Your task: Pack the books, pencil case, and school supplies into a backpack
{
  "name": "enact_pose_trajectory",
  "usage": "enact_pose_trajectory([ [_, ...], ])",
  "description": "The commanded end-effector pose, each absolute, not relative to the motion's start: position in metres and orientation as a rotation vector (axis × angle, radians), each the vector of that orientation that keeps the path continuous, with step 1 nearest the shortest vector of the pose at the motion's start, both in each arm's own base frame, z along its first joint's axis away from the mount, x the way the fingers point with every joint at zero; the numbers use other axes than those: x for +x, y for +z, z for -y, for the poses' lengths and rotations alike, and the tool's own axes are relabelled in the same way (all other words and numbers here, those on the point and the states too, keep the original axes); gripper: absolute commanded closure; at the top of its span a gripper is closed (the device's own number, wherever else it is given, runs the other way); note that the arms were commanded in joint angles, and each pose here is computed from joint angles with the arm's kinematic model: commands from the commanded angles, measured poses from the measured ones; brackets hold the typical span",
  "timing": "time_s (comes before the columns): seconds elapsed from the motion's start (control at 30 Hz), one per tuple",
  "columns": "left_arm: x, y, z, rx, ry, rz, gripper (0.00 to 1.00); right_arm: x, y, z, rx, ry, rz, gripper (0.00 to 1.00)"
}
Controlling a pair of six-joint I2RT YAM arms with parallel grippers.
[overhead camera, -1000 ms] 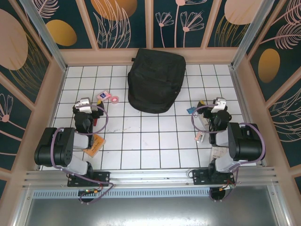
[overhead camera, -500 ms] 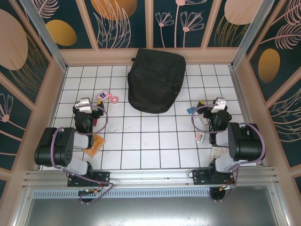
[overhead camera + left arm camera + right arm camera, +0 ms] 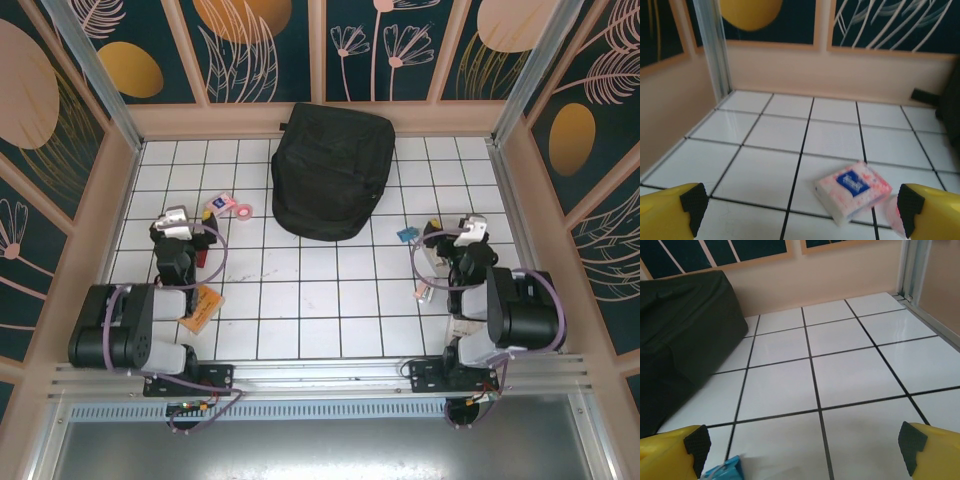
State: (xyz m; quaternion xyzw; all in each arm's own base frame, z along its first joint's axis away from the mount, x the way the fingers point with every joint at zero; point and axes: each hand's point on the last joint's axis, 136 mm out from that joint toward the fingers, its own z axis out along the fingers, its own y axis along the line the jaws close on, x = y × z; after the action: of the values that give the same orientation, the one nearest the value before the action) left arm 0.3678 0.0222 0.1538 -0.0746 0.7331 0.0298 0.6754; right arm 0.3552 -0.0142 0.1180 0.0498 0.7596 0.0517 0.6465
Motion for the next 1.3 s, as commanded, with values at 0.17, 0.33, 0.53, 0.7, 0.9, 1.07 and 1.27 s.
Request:
enact_pose_trajectory([
  [0.17, 0.365, 0.259, 0.031, 0.024, -0.034, -1.567, 0.01, 0.338, 0.246, -0.058, -0.095, 0.203, -1.464, 0.01],
  [0.33, 0.343, 0.31, 0.082, 0.012, -0.297, -1.574, 0.01, 0.304, 0.309, -0.152, -0.303, 0.332, -1.456, 0.01],
  [0.53, 0.322, 0.37, 0.1, -0.092, -0.356, -1.743, 0.01, 0.289, 0.362, -0.156, 0.025, 0.334, -1.668, 0.01],
  [0.7, 0.308, 0.381, 0.08, -0.301, -0.402, -1.761, 0.01, 0.299, 0.361, -0.123, 0.232, 0.42, -1.868, 0.01],
  [0.9, 0.342, 0.337, 0.127, -0.249, -0.512, -2.03, 0.01, 0.299, 0.317, -0.14, 0.176, 0.574, -1.987, 0.01],
  [1.07, 0.369, 0.306, 0.168, -0.11, -0.609, -2.129, 0.01, 0.296, 0.271, -0.169, 0.091, 0.6, -2.093, 0.01],
  [1.27, 0.407, 0.27, 0.222, -0.025, -0.612, -2.24, 0.03, 0.3, 0.237, -0.166, 0.127, 0.58, -2.116, 0.09],
])
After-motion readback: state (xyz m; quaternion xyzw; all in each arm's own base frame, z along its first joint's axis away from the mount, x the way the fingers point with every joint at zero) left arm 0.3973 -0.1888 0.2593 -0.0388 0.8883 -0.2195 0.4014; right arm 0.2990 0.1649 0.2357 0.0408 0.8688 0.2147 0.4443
